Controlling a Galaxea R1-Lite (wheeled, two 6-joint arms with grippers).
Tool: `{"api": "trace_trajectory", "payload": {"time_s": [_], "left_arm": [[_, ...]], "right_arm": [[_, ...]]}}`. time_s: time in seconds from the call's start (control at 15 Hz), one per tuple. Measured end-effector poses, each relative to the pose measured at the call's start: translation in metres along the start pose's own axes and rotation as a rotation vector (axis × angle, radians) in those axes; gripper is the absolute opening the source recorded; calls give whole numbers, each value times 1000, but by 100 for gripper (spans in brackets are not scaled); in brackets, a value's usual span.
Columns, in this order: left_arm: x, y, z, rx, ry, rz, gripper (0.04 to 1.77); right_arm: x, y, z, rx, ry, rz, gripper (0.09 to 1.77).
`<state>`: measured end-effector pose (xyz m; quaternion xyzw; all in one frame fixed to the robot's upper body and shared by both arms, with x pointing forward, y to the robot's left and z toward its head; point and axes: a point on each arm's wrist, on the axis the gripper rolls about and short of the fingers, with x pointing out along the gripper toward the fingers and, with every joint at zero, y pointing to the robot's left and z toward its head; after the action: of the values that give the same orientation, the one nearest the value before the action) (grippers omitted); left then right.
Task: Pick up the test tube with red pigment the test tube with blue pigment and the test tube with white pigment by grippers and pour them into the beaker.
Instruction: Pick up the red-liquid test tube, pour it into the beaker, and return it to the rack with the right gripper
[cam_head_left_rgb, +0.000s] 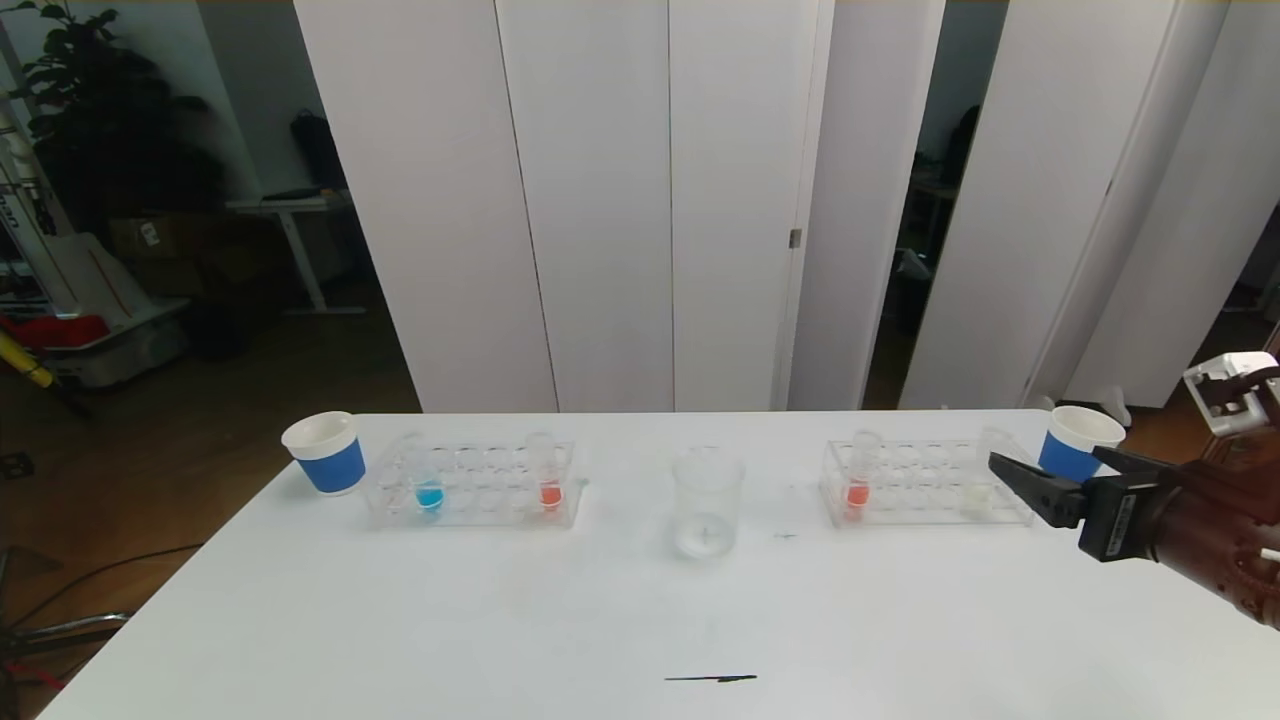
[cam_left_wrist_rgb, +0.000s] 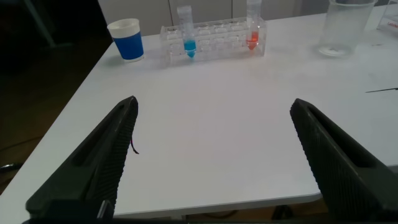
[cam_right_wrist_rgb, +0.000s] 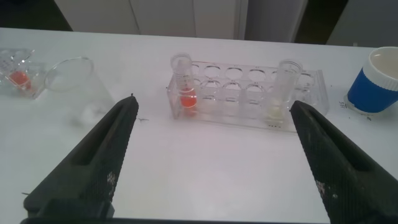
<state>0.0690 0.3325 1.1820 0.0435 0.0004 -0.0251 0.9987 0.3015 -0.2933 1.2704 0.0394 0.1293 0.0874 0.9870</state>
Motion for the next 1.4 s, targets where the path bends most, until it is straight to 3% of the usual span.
{"api": "trace_trajectory", "payload": {"time_s": [0.27, 0.6, 1.4], "left_arm": [[0, 0, 0, 0, 0, 0, 175], [0, 0, 0, 0, 0, 0, 175], [0, 0, 0, 0, 0, 0, 175]], "right_arm": [[29, 3, -23, 11, 52, -50, 175], [72, 19, -44, -11, 39, -96, 175], [161, 35, -56, -54, -11, -114, 175]]}}
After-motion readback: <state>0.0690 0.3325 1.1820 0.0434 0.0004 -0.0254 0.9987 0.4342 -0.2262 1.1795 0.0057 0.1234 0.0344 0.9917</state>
